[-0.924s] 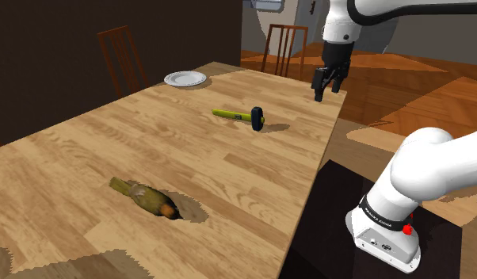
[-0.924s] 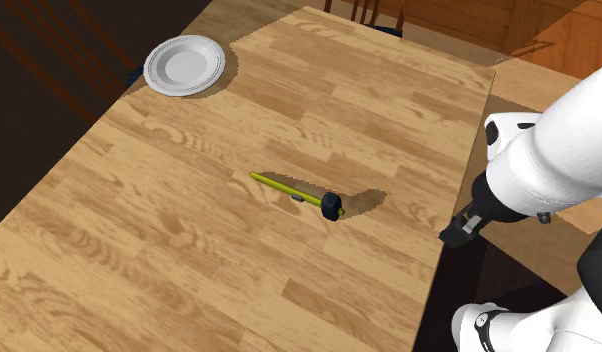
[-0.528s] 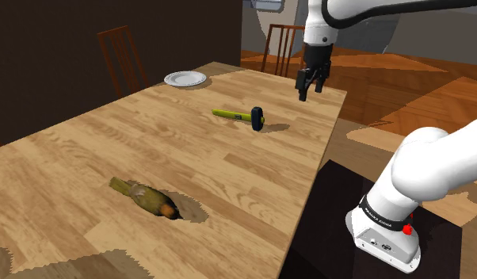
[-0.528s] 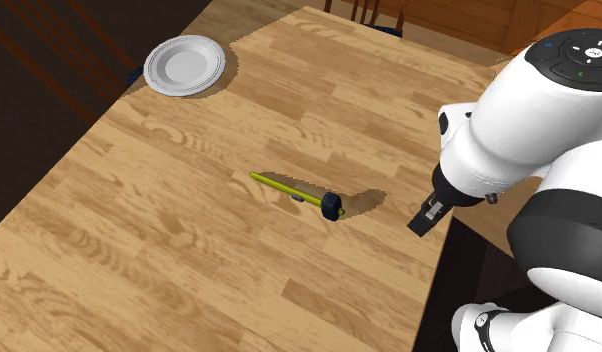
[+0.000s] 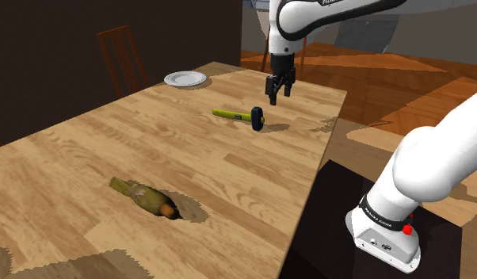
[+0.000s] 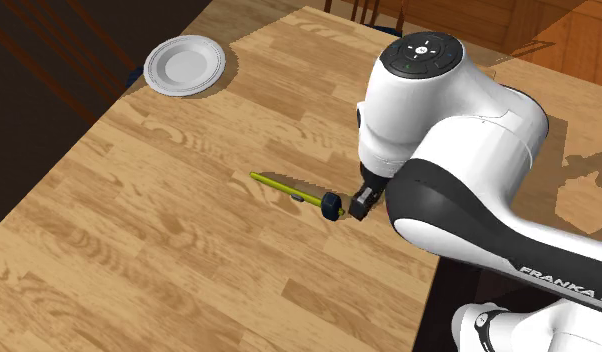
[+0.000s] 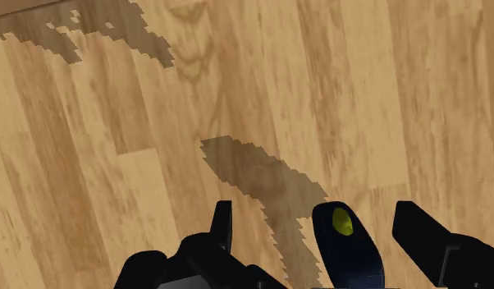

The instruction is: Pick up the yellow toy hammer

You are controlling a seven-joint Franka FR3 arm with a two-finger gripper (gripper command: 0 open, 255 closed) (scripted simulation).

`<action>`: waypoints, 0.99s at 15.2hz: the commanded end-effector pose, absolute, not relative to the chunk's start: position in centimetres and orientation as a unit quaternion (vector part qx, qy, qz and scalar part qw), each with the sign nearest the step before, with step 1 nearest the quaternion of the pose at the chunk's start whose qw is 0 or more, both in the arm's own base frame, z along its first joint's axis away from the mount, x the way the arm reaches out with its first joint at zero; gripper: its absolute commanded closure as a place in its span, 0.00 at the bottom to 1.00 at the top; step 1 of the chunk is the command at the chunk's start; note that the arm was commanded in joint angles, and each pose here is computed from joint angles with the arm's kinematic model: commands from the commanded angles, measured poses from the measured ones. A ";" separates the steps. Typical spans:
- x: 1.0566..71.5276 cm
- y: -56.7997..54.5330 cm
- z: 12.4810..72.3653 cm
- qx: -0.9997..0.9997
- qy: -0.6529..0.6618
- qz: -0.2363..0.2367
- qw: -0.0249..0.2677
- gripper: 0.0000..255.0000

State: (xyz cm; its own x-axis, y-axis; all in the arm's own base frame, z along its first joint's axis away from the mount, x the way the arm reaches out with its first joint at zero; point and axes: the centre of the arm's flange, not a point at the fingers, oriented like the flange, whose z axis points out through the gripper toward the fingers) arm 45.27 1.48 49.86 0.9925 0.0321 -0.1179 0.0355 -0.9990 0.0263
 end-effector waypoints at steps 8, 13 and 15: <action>56.0 5.8 45.8 0.994 0.083 -0.076 0.004 0.00; 61.5 8.9 43.3 0.989 0.120 -0.085 -0.001 0.00; 61.5 8.9 42.3 0.989 0.120 -0.085 -0.001 0.00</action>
